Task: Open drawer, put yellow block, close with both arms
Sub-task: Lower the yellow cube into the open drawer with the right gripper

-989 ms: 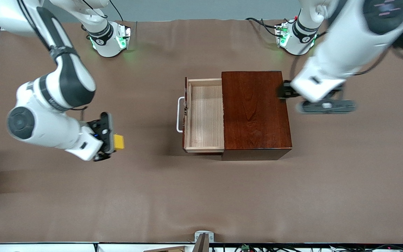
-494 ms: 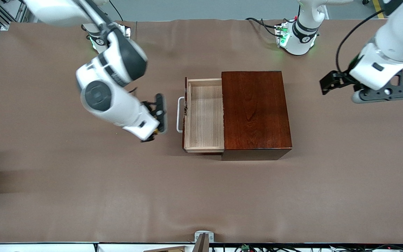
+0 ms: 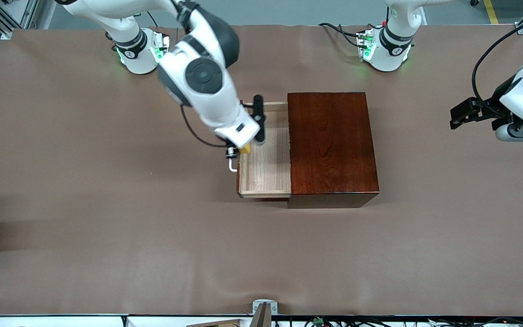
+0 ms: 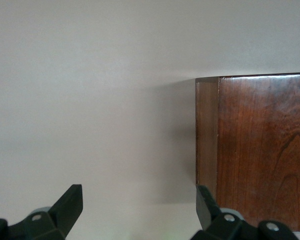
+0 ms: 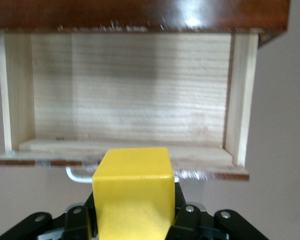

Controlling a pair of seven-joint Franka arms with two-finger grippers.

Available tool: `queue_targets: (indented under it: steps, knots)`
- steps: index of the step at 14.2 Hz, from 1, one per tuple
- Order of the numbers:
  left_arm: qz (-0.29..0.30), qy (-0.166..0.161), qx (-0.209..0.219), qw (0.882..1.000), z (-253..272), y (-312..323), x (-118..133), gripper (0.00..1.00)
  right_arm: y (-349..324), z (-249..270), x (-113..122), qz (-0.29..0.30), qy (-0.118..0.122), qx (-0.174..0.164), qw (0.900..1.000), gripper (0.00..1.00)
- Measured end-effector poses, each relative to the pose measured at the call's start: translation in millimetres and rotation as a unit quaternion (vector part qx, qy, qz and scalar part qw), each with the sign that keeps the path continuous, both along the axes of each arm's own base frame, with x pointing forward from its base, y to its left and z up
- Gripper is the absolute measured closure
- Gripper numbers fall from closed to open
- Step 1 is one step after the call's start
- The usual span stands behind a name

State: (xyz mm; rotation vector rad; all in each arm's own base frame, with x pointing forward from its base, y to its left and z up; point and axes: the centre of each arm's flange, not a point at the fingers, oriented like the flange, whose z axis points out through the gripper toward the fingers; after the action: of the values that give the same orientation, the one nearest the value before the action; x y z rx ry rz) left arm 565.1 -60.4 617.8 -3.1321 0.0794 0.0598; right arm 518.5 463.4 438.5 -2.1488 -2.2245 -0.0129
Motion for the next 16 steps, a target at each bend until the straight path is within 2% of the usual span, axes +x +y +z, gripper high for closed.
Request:
queue_targets:
  steps: [2, 4, 8, 11, 16]
  knots:
    - [0.0, 0.001, 0.0, 1.0, -1.3, -0.4, 0.0, 0.0, 22.8, -8.1, -16.7, -0.006, -0.018, -0.015, 1.0, 0.44]
    - [0.002, 0.001, 0.0, 1.0, -3.6, 2.2, 0.9, 0.0, 38.6, -20.5, -27.8, -0.007, -0.025, -0.02, 0.999, 0.44]
    - [0.003, -0.001, 0.0, 1.0, -4.5, 3.0, 1.8, 0.0, 50.6, -43.6, -28.8, 0.002, -0.034, -0.02, 0.999, 0.44]
    - [0.003, -0.001, 0.0, 1.0, -5.1, 3.0, 1.9, 0.0, 51.0, -58.6, -26.5, -0.005, -0.03, -0.025, 0.999, 0.44]
    - [0.003, -0.001, 0.0, 1.0, -5.6, 3.1, 2.2, 0.0, 52.8, -94.8, -26.7, -0.054, -0.007, -0.039, 0.998, 0.44]
